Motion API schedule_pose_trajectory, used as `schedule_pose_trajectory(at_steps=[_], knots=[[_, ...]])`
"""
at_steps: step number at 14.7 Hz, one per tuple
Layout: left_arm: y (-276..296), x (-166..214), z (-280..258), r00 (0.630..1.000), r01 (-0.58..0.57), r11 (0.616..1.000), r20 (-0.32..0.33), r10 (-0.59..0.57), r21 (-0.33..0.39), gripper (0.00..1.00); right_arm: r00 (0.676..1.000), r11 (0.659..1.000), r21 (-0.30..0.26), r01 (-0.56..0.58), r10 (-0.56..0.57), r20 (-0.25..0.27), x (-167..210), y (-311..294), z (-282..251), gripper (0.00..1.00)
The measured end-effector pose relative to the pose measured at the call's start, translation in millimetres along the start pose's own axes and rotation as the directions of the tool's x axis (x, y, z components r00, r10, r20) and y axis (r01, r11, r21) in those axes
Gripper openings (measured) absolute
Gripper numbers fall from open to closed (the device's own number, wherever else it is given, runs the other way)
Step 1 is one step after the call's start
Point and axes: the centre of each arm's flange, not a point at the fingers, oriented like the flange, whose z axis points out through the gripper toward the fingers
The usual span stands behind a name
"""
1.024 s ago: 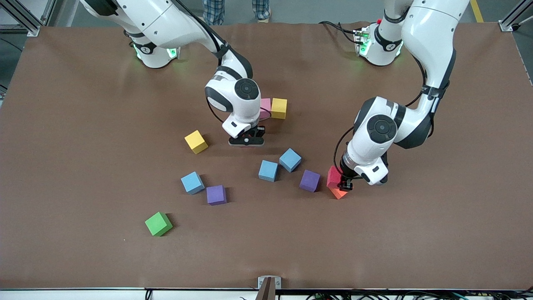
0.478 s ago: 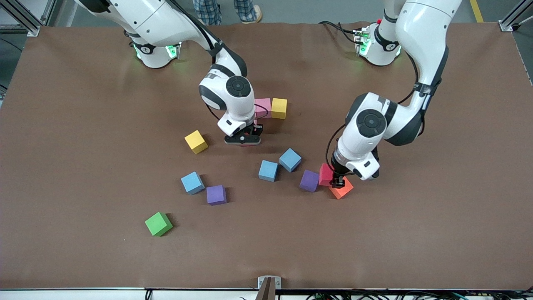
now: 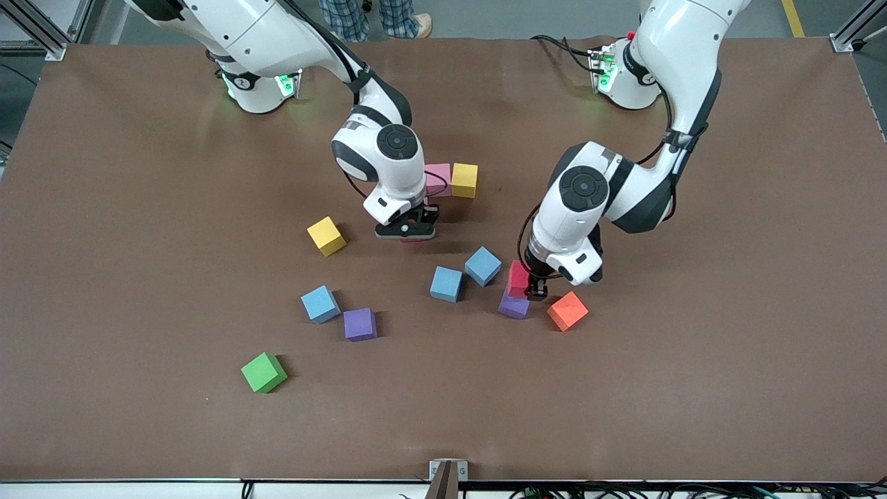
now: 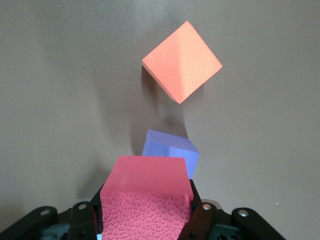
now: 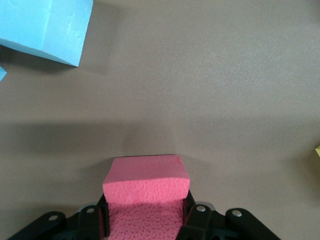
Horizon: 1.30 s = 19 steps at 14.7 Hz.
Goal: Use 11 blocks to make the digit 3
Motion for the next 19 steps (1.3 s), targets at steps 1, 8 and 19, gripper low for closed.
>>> schedule_pose_trajectory(at_steps=[1, 8, 19], knots=[[0, -1, 0, 1.000, -0.001, 1.000, 0.000, 0.001, 0.000, 0.60, 1.000, 1.000, 0.000, -0.003, 0.003, 0.001, 0, 0, 0, 0.53], [4, -8, -8, 1.000, -0.006, 1.000, 0.009, 0.006, -0.018, 0.60, 1.000, 1.000, 0.000, -0.031, 0.031, 0.003, -3, -2, 1, 0.53], [6, -4, -9, 1.000, 0.001, 1.000, 0.007, -0.001, -0.019, 0.60, 1.000, 1.000, 0.000, -0.017, 0.017, 0.005, -13, -10, 1, 0.53]])
